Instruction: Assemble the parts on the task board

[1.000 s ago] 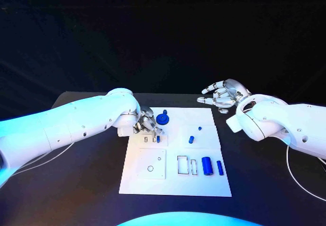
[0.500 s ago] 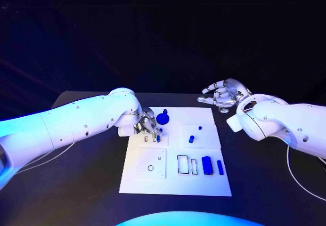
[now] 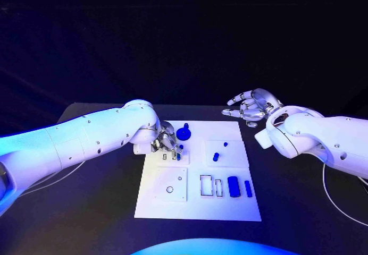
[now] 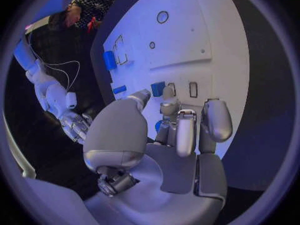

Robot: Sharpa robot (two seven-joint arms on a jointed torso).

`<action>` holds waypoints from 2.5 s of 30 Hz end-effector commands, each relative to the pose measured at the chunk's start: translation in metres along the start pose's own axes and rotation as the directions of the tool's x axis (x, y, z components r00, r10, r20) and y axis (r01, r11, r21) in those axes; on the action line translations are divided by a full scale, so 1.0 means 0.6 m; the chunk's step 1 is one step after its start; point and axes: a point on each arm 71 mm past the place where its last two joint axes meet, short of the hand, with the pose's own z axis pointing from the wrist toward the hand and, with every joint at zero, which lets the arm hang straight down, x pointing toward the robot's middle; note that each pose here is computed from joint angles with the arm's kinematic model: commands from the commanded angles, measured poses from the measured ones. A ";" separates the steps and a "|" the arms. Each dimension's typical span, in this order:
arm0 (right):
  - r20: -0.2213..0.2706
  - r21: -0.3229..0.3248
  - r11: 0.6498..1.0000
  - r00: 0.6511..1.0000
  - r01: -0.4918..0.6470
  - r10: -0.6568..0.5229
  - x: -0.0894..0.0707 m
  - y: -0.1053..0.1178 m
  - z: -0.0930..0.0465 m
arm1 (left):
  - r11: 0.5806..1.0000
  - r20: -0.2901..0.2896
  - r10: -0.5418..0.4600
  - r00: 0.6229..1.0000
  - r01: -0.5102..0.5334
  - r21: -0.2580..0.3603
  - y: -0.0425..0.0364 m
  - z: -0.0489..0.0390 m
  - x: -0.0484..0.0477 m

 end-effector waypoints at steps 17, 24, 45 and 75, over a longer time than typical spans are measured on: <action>-0.016 -0.006 1.000 1.000 0.004 -0.004 0.003 0.001 0.000 | 1.000 -0.018 -0.012 1.000 0.012 0.007 -0.004 0.006 0.003; -0.018 -0.005 1.000 1.000 0.005 -0.005 0.003 0.001 0.001 | 1.000 -0.029 -0.016 0.999 0.016 0.015 -0.005 0.006 0.004; -0.013 0.020 1.000 1.000 0.017 -0.017 0.000 -0.005 0.002 | 0.993 -0.007 -0.099 0.995 0.099 0.062 0.015 -0.003 0.006; -0.018 0.035 0.999 1.000 0.021 -0.020 -0.002 -0.012 0.002 | 0.998 0.210 -0.061 0.976 0.053 0.045 0.032 -0.006 0.028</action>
